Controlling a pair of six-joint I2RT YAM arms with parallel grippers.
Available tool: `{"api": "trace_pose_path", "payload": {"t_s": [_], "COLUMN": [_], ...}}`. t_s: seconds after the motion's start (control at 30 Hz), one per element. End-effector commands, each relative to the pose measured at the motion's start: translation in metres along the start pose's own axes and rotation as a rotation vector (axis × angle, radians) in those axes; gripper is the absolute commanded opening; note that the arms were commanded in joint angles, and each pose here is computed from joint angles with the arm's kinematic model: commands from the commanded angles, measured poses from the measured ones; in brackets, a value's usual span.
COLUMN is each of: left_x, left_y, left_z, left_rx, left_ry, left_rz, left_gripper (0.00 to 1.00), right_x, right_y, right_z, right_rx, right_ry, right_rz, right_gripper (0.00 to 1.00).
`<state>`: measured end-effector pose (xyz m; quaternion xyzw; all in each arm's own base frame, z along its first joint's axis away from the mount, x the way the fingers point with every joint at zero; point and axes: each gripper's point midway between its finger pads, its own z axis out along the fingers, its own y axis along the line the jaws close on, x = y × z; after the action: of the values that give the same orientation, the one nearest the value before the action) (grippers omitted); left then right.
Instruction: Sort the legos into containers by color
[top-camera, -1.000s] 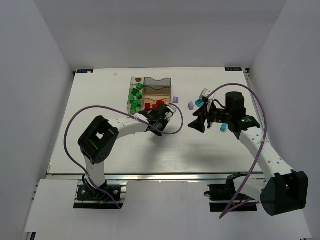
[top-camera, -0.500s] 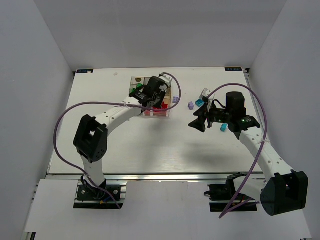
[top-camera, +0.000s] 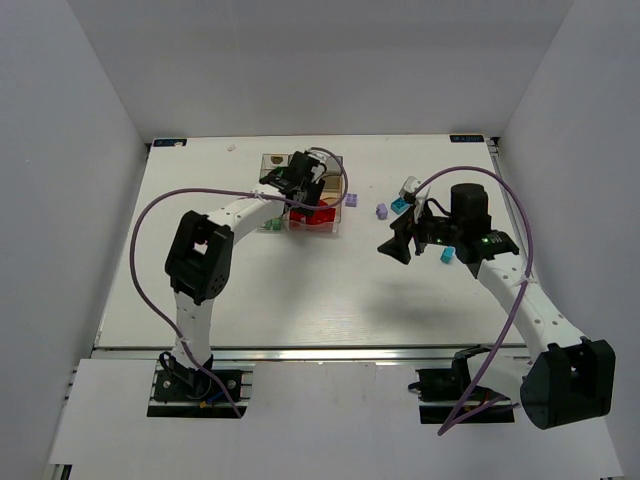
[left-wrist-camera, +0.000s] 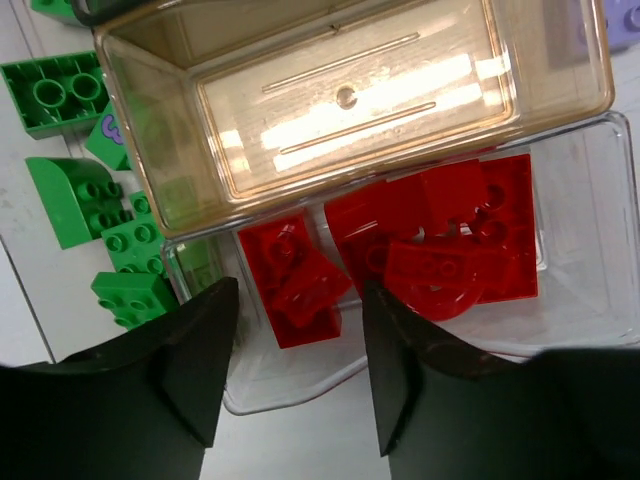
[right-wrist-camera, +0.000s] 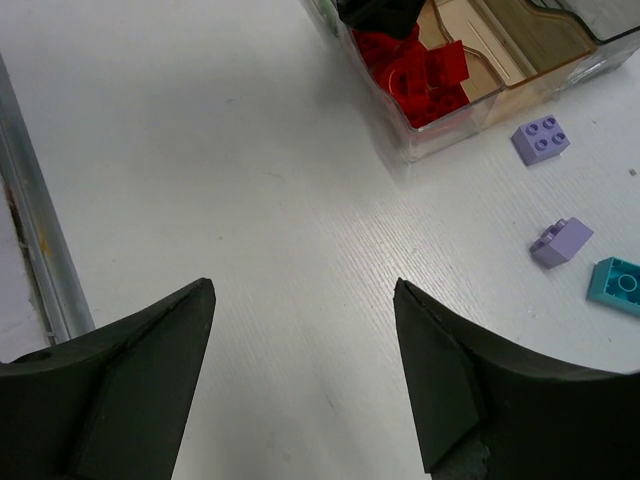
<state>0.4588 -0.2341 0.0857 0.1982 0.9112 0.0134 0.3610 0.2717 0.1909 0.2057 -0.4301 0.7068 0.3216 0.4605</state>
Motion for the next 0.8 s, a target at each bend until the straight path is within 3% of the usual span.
{"api": "trace_pose_path", "payload": {"t_s": [0.0,0.23,0.3,0.37,0.43,0.47,0.53,0.57,0.6,0.67,0.77], "left_x": [-0.032,-0.054,-0.061,-0.053,-0.035,-0.040,-0.036,-0.015,-0.021,-0.022,-0.026], "left_y": [0.004,-0.004,-0.010,-0.019,-0.023,-0.021,-0.017,-0.015,-0.004,0.002,0.017], "left_z": [-0.024,-0.068,-0.087,-0.114,-0.124,-0.148,-0.161,-0.156,-0.173,-0.185,-0.205], "left_rx": [0.022,0.147,0.202,0.288,0.327,0.352,0.351,0.334,0.301,0.286,0.216], "left_ry": [-0.093,-0.178,-0.228,-0.260,-0.283,-0.344,-0.404,-0.384,-0.449,-0.512,-0.568], "left_rz": [-0.045,-0.095,-0.117,-0.139,-0.148,-0.155,-0.156,-0.154,-0.159,-0.139,-0.122], "left_gripper": [0.66,0.69,0.43,0.07,0.03,0.05,0.31,0.43,0.60,0.66,0.67], "right_x": [0.004,0.014,0.021,0.022,0.024,0.022,0.019,0.022,0.033,0.028,0.046], "right_y": [-0.011,-0.046,-0.064,-0.081,-0.091,-0.100,-0.112,-0.124,-0.131,-0.146,-0.155], "right_z": [0.002,0.004,0.000,-0.004,-0.004,-0.005,0.001,0.000,0.009,0.015,0.037], "right_rx": [0.040,0.209,0.320,0.422,0.469,0.521,0.542,0.603,0.607,0.637,0.608], "right_ry": [0.012,0.044,0.064,0.060,0.058,0.057,0.071,0.087,0.128,0.145,0.227], "right_rz": [-0.019,0.034,0.065,0.072,0.091,0.092,0.111,0.134,0.160,0.165,0.196], "right_gripper": [0.78,0.80,0.79,0.74,0.67,0.64,0.60,0.57,0.57,0.63,0.68]}}
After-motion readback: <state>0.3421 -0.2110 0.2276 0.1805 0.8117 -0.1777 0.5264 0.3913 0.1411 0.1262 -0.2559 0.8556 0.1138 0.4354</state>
